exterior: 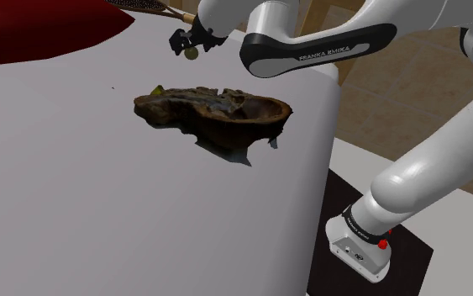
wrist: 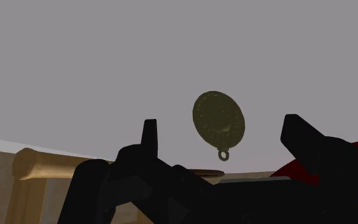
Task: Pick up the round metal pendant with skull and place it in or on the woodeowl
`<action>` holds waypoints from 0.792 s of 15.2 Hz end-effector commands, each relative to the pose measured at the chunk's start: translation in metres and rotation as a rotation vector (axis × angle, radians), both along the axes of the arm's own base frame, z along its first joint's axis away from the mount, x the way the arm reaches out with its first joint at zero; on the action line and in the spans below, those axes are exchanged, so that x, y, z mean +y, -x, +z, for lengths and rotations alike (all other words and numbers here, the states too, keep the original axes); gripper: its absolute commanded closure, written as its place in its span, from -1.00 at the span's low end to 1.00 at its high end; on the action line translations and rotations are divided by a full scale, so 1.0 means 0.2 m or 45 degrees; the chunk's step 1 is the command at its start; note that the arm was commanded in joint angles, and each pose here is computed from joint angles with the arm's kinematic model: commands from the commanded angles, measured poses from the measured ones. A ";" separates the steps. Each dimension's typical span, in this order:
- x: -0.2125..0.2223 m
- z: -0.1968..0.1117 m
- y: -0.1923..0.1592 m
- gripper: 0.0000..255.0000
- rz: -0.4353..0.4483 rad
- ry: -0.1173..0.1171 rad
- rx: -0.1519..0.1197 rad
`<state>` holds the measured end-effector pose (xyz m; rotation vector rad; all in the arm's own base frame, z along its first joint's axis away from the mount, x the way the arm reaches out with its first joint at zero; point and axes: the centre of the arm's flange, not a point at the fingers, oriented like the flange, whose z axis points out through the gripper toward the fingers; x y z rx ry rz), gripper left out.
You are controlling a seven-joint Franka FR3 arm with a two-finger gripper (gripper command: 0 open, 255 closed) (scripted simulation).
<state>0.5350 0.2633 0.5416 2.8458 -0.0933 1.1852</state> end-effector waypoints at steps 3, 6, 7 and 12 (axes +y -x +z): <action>0.00 -0.04 -0.05 -1.00 0.000 0.000 -0.001; 0.00 -0.04 -0.05 -1.00 0.000 0.000 -0.001; 0.00 -0.04 -0.05 -1.00 0.000 0.000 -0.001; 0.00 -0.04 -0.05 1.00 0.000 0.000 -0.001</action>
